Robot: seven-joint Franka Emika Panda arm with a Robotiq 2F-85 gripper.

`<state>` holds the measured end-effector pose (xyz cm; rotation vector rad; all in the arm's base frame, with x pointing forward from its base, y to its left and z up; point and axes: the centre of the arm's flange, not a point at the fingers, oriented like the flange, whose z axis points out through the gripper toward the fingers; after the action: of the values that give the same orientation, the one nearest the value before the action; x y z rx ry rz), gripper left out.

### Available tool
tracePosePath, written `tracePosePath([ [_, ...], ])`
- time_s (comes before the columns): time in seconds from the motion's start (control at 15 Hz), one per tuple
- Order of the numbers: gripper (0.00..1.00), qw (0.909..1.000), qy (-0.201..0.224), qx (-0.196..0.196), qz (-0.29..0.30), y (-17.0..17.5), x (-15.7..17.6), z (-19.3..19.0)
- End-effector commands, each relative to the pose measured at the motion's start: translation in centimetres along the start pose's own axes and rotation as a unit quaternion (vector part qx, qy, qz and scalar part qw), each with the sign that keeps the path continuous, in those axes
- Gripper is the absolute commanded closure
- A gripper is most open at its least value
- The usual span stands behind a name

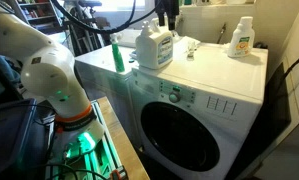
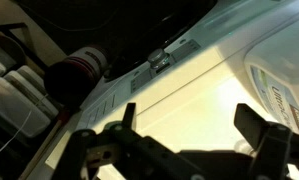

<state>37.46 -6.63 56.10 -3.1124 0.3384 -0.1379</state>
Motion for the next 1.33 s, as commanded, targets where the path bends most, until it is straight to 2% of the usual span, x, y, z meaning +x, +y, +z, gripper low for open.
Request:
tracePosePath([
  [0.0,0.0,1.0,0.0,0.0,0.0,0.02,0.0,0.0],
  [1.2,0.0,1.0,0.0,0.0,0.0,0.05,0.0,0.0],
  [1.27,0.0,0.9997,0.018,0.016,-0.011,-0.78,0.64,-0.43],
])
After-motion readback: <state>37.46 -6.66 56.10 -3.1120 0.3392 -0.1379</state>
